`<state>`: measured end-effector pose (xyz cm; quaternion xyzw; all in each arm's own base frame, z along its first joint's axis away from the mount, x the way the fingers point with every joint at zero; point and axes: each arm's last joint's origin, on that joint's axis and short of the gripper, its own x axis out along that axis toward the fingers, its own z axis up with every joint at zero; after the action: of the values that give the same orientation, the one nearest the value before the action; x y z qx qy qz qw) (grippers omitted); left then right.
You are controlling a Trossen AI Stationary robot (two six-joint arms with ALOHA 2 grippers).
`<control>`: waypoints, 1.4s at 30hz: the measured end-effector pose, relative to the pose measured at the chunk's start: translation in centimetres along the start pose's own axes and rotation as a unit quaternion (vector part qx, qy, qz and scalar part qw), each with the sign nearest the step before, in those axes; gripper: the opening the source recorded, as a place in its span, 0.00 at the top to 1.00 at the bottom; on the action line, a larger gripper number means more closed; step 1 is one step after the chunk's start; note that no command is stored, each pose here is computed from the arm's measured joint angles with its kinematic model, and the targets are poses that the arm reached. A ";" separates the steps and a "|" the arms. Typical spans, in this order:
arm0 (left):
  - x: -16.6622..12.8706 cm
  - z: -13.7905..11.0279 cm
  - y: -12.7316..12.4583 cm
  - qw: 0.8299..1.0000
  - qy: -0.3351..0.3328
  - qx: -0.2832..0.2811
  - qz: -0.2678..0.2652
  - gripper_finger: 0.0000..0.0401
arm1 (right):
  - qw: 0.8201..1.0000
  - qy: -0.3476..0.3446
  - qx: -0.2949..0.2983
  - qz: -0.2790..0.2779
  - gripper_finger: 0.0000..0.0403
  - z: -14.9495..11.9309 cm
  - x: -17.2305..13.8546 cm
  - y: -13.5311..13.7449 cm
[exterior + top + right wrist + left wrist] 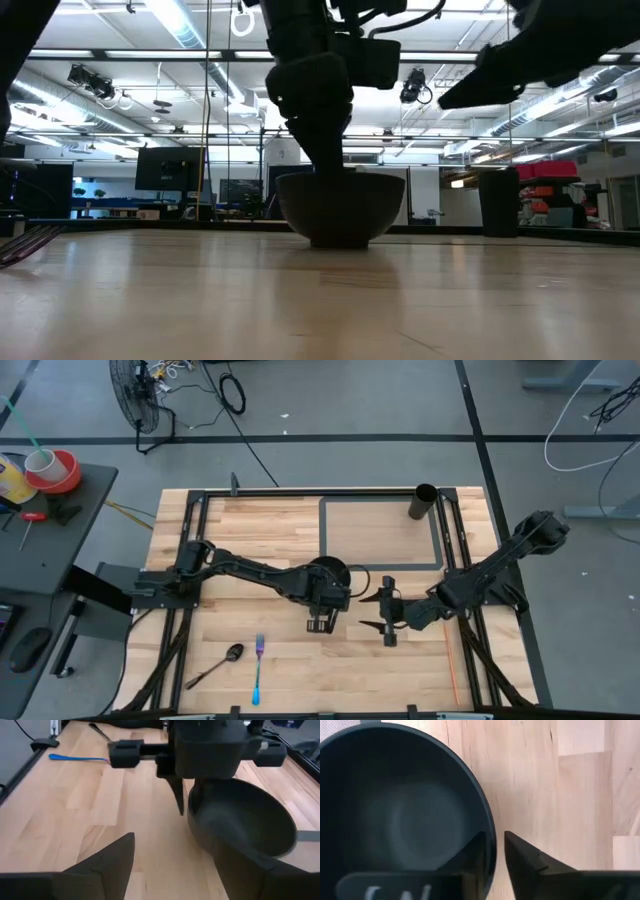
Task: Pick & Place Utensil
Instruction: Put the black bowl on the transparent mat to the bottom left of the black cup
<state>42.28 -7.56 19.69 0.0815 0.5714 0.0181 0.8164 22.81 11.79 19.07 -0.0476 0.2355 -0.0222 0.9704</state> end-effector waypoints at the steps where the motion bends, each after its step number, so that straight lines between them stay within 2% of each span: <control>1: -0.4 -0.2 0.0 1.000 0.008 0.002 0.000 0.76 | 1.000 -0.001 -0.002 0.003 0.32 0.0 0.4 -0.1; 3: -1.7 -0.7 0.1 1.000 0.025 -0.001 0.006 0.71 | 1.000 -0.007 -0.003 0.005 0.31 0.0 1.3 -0.5; 9: -7.5 -2.0 0.3 0.999 0.016 -0.030 0.033 0.60 | 1.000 0.001 -0.017 0.000 0.30 0.7 4.4 -1.7; 13: -11.0 -2.9 -0.7 0.999 -0.019 -0.030 0.029 0.57 | 0.999 0.018 -0.039 0.007 0.30 2.3 7.0 -2.0; 16: -12.1 -3.8 -1.6 0.998 -0.053 -0.026 0.020 0.57 | 0.998 0.053 -0.038 0.014 0.30 3.3 9.0 -2.4; 21: -11.2 -6.6 -2.7 0.995 -0.082 -0.053 0.011 0.60 | 0.993 0.113 -0.030 0.002 0.31 3.9 11.4 -3.3; 26: -8.7 -9.2 -3.4 0.989 -0.110 -0.101 0.007 0.62 | 0.989 0.144 -0.039 0.005 0.36 3.0 12.4 -3.7; 33: -6.5 -10.1 -3.8 0.980 -0.142 -0.139 0.006 0.65 | 0.989 0.147 -0.025 0.019 0.46 2.9 12.5 -3.9; 36: -6.1 -10.1 -3.9 0.976 -0.162 -0.148 0.003 0.65 | 0.987 0.156 -0.024 0.036 0.51 2.8 12.5 -3.8; 42: -6.1 -9.8 -3.9 0.970 -0.185 -0.159 0.012 0.65 | 0.986 0.164 -0.032 0.032 0.62 2.6 12.4 -3.9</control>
<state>30.72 -11.03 21.53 -0.0404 0.3991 0.1028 0.9102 34.98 7.33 16.15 -0.0665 0.3931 0.0087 0.9170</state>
